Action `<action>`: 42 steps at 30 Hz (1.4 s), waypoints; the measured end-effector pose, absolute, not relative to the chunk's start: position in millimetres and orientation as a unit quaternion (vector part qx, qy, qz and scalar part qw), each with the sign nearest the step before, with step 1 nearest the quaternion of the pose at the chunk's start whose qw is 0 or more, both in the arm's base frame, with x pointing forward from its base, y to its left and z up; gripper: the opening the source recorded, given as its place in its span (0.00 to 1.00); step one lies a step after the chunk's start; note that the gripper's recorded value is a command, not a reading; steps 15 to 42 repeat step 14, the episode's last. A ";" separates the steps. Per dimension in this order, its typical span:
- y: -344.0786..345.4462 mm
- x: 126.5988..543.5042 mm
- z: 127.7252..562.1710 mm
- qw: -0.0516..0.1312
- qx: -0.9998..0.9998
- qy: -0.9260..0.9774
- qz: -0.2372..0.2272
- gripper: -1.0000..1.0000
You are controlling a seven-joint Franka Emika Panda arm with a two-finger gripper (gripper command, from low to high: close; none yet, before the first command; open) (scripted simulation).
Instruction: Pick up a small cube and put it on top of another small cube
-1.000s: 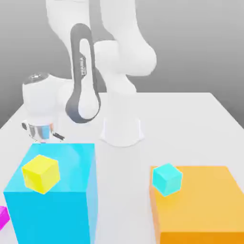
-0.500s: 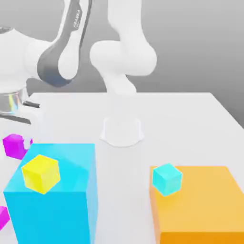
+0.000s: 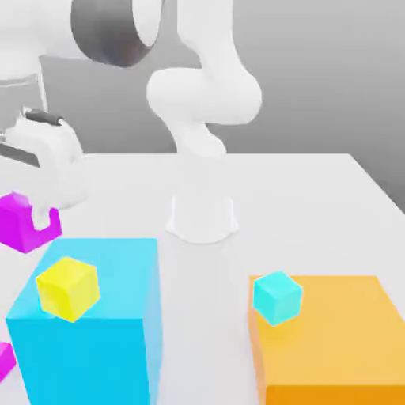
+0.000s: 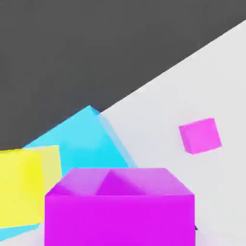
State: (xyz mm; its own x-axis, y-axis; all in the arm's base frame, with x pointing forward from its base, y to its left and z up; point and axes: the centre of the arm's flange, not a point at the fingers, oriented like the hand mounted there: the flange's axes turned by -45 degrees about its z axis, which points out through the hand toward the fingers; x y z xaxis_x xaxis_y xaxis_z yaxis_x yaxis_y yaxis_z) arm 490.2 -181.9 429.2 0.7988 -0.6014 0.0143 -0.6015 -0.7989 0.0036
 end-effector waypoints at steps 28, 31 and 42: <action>-150.4 518.2 401.5 -0.002 0.910 -0.416 0.000 1.00; -150.4 518.2 401.5 -0.002 0.910 -0.416 0.000 1.00; -150.4 518.2 401.5 -0.002 0.910 -0.416 0.000 1.00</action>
